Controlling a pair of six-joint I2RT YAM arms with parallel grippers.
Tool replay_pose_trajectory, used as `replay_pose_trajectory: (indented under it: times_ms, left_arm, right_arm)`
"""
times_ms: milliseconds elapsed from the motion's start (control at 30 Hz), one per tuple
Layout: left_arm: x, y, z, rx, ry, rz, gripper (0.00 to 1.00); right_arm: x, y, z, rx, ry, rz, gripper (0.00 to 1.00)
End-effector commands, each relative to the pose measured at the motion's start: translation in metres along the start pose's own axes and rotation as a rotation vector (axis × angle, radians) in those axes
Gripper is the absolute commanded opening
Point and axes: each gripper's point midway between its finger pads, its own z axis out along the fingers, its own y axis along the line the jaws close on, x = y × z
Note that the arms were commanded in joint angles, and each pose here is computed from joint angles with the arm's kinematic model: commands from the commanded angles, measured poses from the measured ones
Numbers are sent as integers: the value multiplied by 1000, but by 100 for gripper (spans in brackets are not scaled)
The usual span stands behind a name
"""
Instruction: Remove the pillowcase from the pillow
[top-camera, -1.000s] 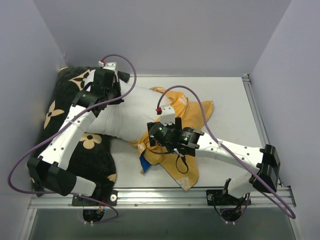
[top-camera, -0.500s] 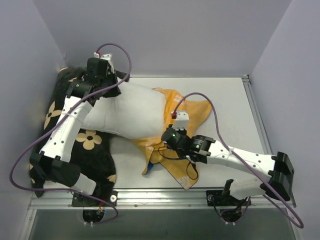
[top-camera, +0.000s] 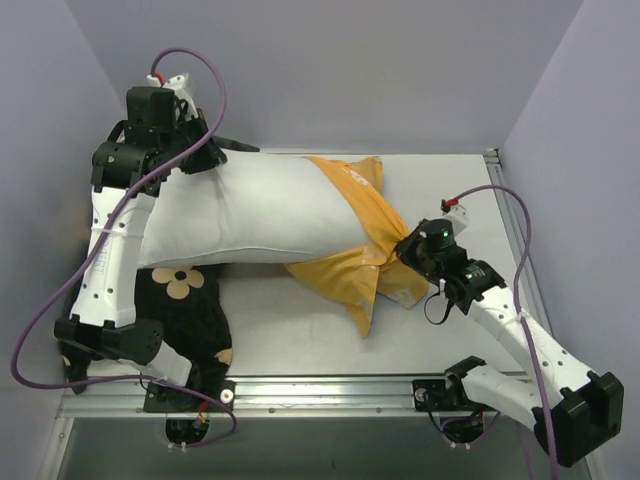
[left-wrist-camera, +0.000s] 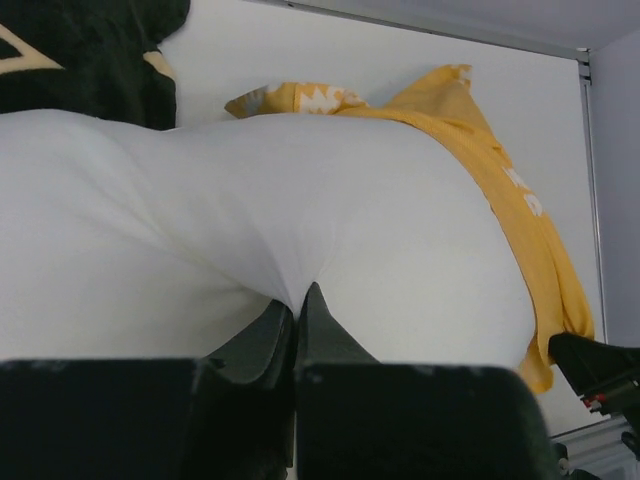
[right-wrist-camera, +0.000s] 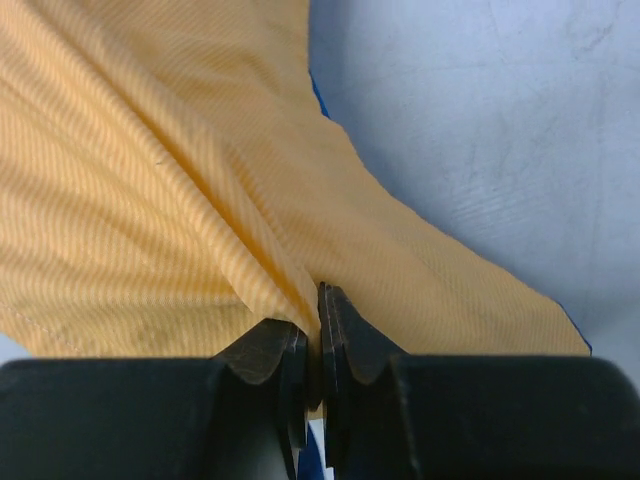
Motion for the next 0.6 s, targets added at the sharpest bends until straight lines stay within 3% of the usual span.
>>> replay_pose_trajectory:
  times_ms: [0, 267, 467, 567]
  left_arm:
    - [-125, 31, -69, -116, -493, -10, 0]
    - [-111, 42, -64, -121, -440, -9, 0]
    - [-79, 42, -32, -78, -312, 6, 0]
    - [-59, 35, -24, -55, -268, 17, 0]
  right_arm:
    - [19, -113, -2, 343, 138, -74, 1]
    - [-29, -154, 4, 379, 85, 149, 0]
    - [-34, -140, 2, 305, 92, 122, 1]
    - [-24, -144, 5, 313, 111, 108, 11]
